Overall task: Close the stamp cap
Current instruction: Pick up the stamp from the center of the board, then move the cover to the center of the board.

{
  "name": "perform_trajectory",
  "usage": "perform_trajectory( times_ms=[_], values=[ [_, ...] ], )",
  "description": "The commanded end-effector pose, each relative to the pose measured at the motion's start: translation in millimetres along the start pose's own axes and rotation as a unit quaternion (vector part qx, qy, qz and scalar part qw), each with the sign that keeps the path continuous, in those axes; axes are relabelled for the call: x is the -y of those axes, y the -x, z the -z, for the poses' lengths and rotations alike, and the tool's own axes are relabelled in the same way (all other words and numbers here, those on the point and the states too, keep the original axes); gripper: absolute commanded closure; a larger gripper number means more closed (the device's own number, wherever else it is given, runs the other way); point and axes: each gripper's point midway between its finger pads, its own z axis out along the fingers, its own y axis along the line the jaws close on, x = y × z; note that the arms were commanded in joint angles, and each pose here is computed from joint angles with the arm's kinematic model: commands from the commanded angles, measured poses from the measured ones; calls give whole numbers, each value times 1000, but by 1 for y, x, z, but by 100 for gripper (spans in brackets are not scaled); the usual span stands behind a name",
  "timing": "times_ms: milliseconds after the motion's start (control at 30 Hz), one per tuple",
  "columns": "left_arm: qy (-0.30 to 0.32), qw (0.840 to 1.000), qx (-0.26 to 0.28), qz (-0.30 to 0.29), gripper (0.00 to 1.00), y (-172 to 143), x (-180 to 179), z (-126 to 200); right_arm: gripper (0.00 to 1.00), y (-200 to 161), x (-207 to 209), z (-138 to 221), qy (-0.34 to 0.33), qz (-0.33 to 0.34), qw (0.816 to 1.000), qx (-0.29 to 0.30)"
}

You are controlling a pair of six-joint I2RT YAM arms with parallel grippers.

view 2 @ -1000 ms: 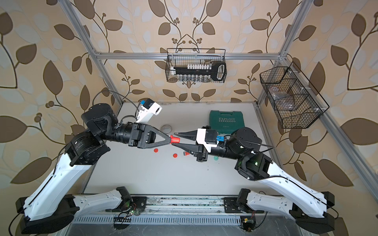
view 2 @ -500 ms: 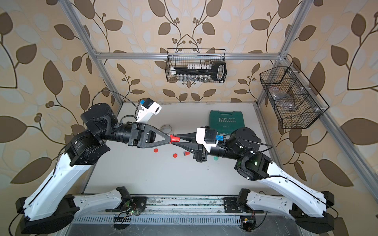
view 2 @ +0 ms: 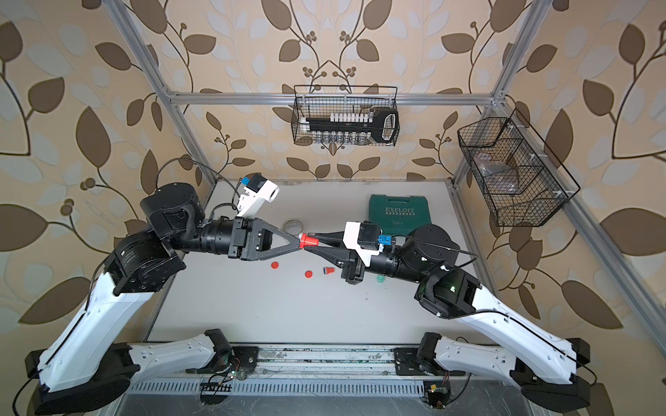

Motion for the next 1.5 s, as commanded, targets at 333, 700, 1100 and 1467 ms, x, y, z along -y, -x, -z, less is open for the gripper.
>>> perform_trajectory(
  times_ms=[333,700,1100,1467],
  values=[
    [283,958,52,1,49,10,-128,15,100,-95,65,70,-236,-15,948,-211],
    [484,873,-43,41,62,-12,-292,1,100,-175,88,119,-295,-110,895,-317],
    [611,774,-150,76,84,-41,-419,4,100,-181,84,133,-297,-136,893,-309],
    [650,730,-190,93,95,-69,-482,15,100,-181,83,132,-294,-138,894,-309]
  ],
)
